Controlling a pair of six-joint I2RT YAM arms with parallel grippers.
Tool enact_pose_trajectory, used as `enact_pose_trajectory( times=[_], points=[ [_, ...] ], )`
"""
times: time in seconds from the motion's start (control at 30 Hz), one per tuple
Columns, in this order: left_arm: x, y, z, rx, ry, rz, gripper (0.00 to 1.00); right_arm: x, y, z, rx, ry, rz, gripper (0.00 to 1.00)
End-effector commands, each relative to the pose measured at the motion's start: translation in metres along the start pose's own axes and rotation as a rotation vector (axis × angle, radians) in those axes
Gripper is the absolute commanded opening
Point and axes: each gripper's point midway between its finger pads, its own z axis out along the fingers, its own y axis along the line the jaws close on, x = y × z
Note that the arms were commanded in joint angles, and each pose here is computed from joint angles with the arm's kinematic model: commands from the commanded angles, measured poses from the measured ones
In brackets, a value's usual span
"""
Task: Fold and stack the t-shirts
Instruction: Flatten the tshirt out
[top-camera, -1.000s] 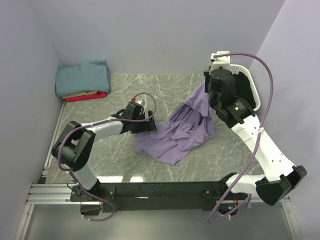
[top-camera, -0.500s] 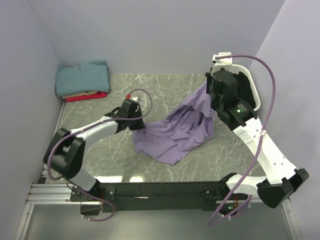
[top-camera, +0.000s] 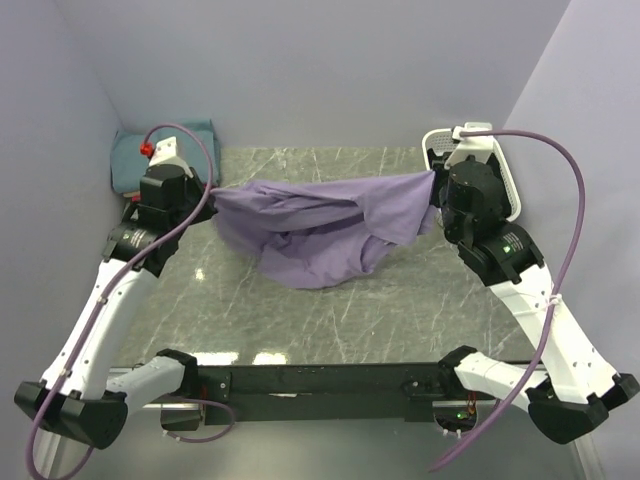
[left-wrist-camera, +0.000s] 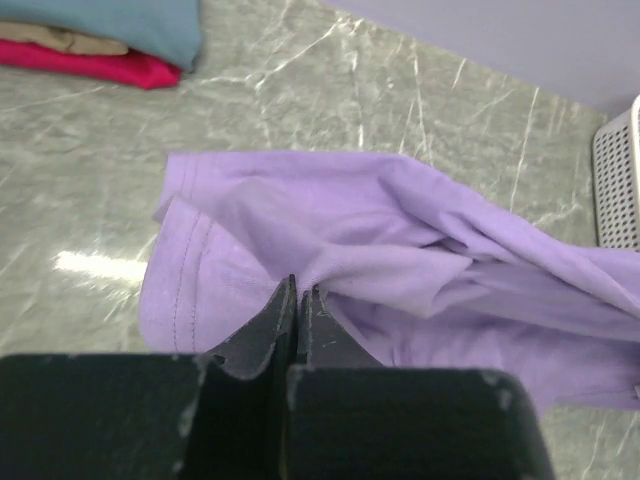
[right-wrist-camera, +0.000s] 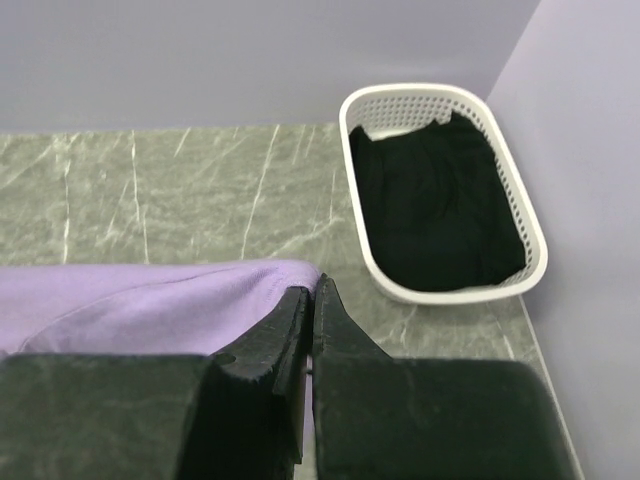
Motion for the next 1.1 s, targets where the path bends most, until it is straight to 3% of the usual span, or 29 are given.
enact_pose_trajectory(
  times=[0.0,0.17,0.27,0.3,0.33,0.4,0.43,0.47,0.63,0.83,1.07],
  points=[
    [0.02,0.019,-0.021,-0.058,0.111,0.073,0.01,0.012,-0.002,-0.009,-0.019,0.04,0.05,0.0],
    [0.083,0.026,-0.019,-0.005,0.26,0.031,0.01,0.052,0.011,-0.009,-0.064,0.148,0.063,0.0],
    [0.132,0.023,-0.018,0.068,0.391,-0.022,0.07,0.071,0.017,-0.008,-0.082,0.191,0.074,0.0],
    [0.153,0.026,-0.018,0.08,0.444,-0.034,0.16,0.076,0.021,-0.008,-0.098,0.205,0.073,0.0],
    [0.16,0.023,-0.018,0.095,0.459,-0.05,0.33,0.086,0.022,-0.007,-0.1,0.227,0.063,0.0],
    [0.175,0.026,-0.018,0.089,0.483,-0.044,0.38,0.096,0.024,-0.005,-0.095,0.25,0.065,0.0],
    [0.179,0.024,-0.019,0.088,0.491,-0.04,0.56,0.105,0.023,-0.004,-0.086,0.269,0.054,0.0],
    [0.181,0.025,-0.018,0.079,0.494,-0.035,0.67,0.111,0.024,-0.002,-0.074,0.285,0.052,0.0],
    [0.176,0.012,-0.01,0.104,0.469,-0.023,0.9,0.132,0.026,0.009,-0.036,0.333,0.016,0.0],
    [0.174,-0.001,0.019,0.125,0.467,0.018,0.97,0.131,0.032,0.014,-0.051,0.327,0.023,0.0],
    [0.202,0.016,0.043,0.046,0.506,0.075,0.97,0.129,0.033,0.018,-0.058,0.322,0.003,0.0]
  ],
)
